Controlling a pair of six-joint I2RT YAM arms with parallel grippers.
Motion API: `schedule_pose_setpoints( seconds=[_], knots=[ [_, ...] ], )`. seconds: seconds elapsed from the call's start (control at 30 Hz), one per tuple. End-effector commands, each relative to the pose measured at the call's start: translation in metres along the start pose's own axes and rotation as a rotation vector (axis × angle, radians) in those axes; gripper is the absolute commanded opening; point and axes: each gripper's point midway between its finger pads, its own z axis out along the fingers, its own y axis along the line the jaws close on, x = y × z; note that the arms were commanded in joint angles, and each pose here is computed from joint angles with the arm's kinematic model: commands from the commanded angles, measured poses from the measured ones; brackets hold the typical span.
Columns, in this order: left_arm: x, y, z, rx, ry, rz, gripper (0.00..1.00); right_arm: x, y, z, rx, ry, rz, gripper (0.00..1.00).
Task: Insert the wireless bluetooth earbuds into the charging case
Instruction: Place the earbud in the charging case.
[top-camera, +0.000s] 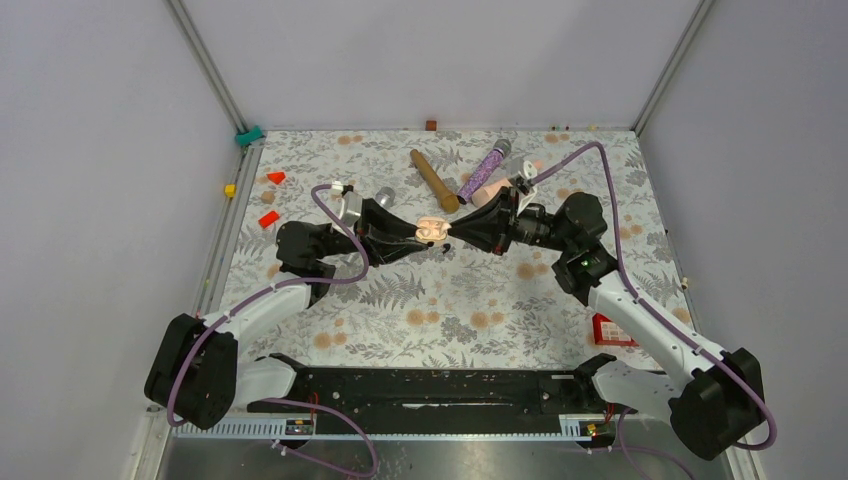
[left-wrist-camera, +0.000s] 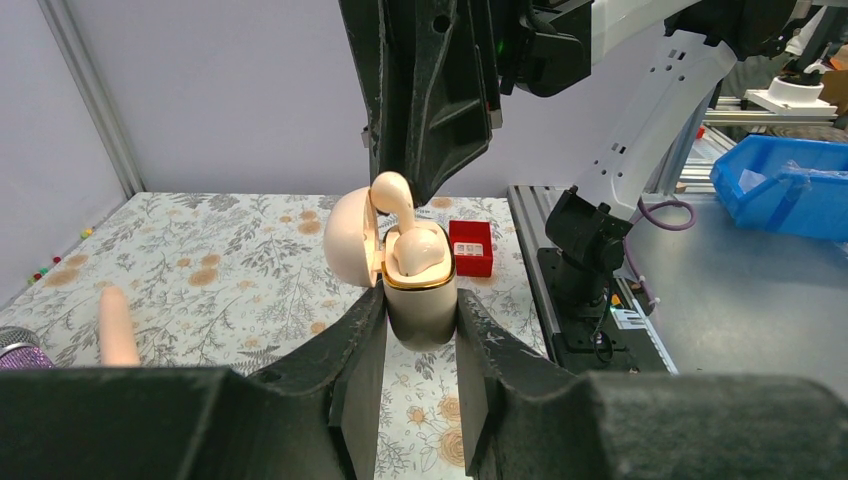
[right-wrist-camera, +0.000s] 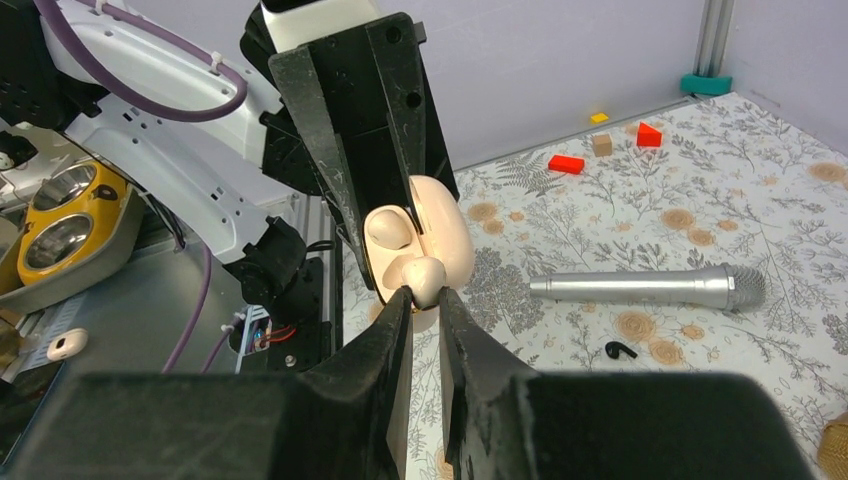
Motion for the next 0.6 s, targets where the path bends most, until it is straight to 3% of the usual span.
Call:
schedule_pose_setpoints(
  seconds=[0.0, 0.13, 0.57],
  knots=[
    [-0.02, -0.011, 0.001, 0.03, -0.046, 0.096, 0.0, 0.0, -0.001, 0.003, 0.003, 0.004, -0.034, 0.03],
    [-0.02, -0.012, 0.001, 0.036, -0.045, 0.102, 0.0, 0.0, -0.002, 0.004, 0.008, 0.007, -0.02, 0.07],
    [-0.018, -0.012, 0.0, 0.037, -0.039, 0.102, 0.0, -0.024, 0.032, 0.0, -0.105, -0.004, 0.004, 0.42]
  ],
)
